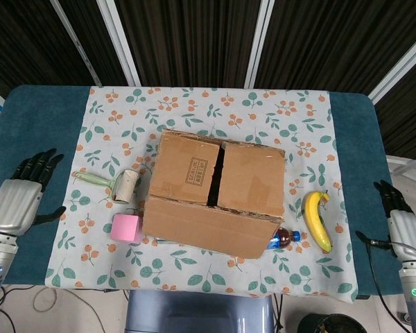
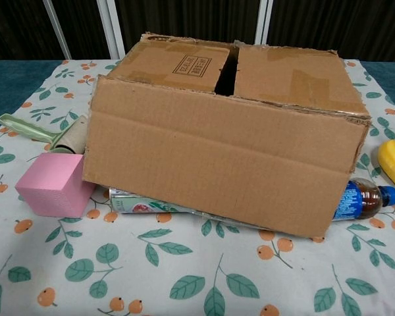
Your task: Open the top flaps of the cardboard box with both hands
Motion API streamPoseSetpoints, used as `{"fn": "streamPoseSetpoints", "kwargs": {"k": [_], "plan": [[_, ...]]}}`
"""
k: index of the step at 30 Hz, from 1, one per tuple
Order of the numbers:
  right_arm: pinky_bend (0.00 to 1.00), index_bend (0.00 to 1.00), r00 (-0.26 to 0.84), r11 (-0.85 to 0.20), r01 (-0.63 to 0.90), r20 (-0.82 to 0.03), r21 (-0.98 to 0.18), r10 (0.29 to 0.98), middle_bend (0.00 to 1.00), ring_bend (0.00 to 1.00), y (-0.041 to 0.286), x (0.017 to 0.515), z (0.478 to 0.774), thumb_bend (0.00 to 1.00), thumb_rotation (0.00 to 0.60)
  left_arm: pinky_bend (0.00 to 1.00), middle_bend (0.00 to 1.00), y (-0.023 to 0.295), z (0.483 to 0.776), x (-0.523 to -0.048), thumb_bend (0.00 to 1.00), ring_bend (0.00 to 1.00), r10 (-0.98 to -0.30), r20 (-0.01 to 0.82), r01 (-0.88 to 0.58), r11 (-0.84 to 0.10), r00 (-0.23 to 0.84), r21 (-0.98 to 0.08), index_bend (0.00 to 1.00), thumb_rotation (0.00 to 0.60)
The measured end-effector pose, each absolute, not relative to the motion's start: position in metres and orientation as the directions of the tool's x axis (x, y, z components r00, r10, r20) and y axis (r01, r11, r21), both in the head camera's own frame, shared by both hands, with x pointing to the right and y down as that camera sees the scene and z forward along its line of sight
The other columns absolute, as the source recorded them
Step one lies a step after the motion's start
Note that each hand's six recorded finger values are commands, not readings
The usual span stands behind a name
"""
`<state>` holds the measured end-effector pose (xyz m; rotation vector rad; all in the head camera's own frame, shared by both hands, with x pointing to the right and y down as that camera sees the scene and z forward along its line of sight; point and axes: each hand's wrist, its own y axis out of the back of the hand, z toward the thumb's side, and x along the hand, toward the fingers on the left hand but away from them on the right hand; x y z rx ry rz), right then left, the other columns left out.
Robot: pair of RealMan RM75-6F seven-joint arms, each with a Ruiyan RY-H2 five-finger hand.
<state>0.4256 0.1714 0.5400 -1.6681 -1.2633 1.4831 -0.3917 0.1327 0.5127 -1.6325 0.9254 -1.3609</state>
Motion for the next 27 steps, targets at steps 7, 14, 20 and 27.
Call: {"fn": "streamPoseSetpoints", "kwargs": {"k": [7, 14, 20, 27], "plan": [[0.21, 0.00, 0.174, -0.371, 0.155, -0.344, -0.916, 0.923, 0.00, 0.00, 0.095, 0.369, 0.509, 0.40, 0.600, 0.11, 0.00, 0.158, 0.523, -0.409, 0.15, 0.01, -0.918, 0.378, -0.028, -0.383, 0.119, -0.923, 0.00, 0.600], [0.21, 0.08, 0.352, -0.385, 0.029, -0.351, -0.922, 0.868, 0.12, 0.08, 0.049, 0.307, 0.495, 0.58, 0.600, 0.11, 0.00, 0.156, 0.514, -0.409, 0.16, 0.01, -0.927, 0.355, -0.070, -0.365, 0.125, -0.928, 0.00, 0.600], [0.23, 0.20, 0.475, -0.394, -0.049, -0.369, -0.918, 0.799, 0.20, 0.15, 0.033, 0.255, 0.496, 0.90, 0.600, 0.11, 0.00, 0.155, 0.510, -0.412, 0.16, 0.01, -0.929, 0.350, -0.084, -0.361, 0.122, -0.929, 0.00, 0.600], [0.23, 0.30, 0.589, -0.438, -0.122, -0.420, -0.891, 0.690, 0.24, 0.17, 0.032, 0.193, 0.518, 1.00, 0.600, 0.11, 0.00, 0.151, 0.506, -0.416, 0.16, 0.01, -0.932, 0.344, -0.115, -0.356, 0.112, -0.927, 0.00, 0.600]]}}
